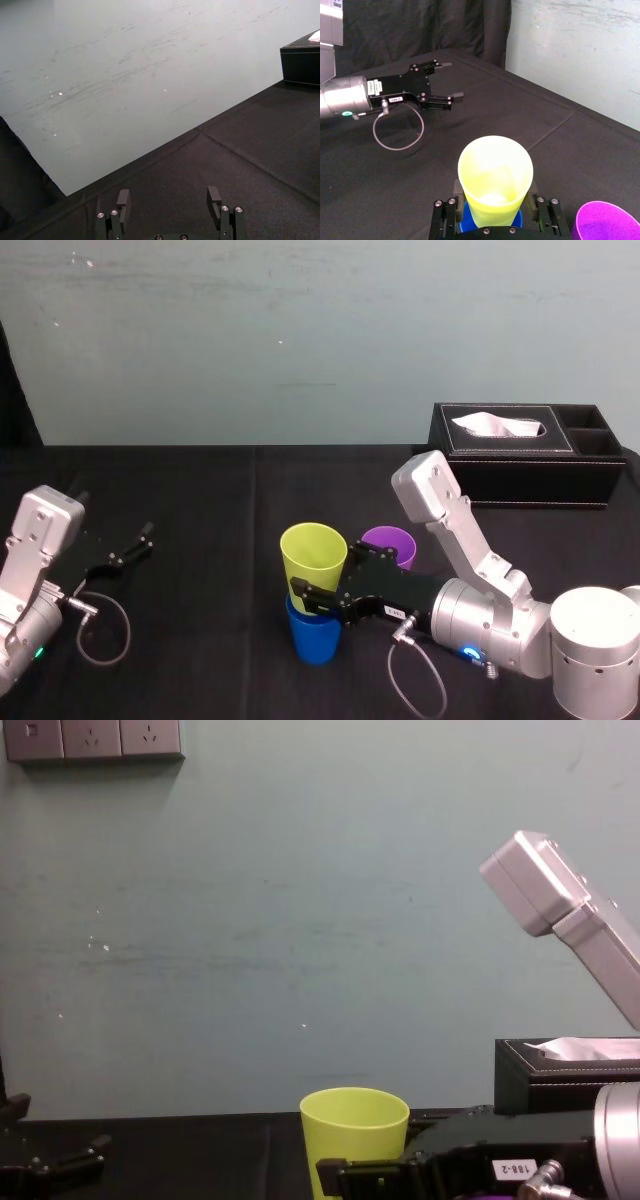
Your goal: Stack the three plastic cups sequentially using one hand.
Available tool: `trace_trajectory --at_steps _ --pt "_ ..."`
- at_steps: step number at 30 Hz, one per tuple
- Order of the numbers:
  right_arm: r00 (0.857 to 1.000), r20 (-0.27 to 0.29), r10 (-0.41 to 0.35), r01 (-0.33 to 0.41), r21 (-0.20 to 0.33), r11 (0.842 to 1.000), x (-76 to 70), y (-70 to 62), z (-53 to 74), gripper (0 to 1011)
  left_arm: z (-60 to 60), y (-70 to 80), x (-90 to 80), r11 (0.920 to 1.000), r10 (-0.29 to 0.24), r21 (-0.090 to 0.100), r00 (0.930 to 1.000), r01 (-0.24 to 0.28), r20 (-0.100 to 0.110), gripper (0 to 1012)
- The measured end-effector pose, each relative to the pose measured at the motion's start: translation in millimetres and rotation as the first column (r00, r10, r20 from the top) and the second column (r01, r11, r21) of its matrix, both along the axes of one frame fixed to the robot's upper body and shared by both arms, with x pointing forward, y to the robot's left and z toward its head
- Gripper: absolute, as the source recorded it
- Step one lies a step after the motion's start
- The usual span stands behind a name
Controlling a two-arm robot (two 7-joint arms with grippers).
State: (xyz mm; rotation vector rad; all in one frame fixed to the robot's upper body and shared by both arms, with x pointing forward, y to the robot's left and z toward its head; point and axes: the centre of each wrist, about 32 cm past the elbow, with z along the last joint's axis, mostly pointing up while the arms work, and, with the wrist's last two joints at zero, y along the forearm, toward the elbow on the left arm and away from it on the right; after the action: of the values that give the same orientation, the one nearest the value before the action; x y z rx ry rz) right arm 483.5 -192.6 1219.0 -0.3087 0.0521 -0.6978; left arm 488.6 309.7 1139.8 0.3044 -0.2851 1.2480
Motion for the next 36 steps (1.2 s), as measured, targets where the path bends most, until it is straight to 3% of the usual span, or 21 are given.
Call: trace_trajectory --at_steps 20,36 --pt "1.000 -0.021 -0.012 0.012 -0.020 1.000 2.8 2.5 -13.9 721 0.0 0.0 0.0 1.0000 0.000 0.000 1.0000 0.000 0.000 1000" --pt "1.000 -0.023 -0.012 0.012 -0.018 1.000 3.0 2.6 -14.1 735 0.0 0.0 0.0 1.0000 0.000 0.000 1.0000 0.000 0.000 1000"
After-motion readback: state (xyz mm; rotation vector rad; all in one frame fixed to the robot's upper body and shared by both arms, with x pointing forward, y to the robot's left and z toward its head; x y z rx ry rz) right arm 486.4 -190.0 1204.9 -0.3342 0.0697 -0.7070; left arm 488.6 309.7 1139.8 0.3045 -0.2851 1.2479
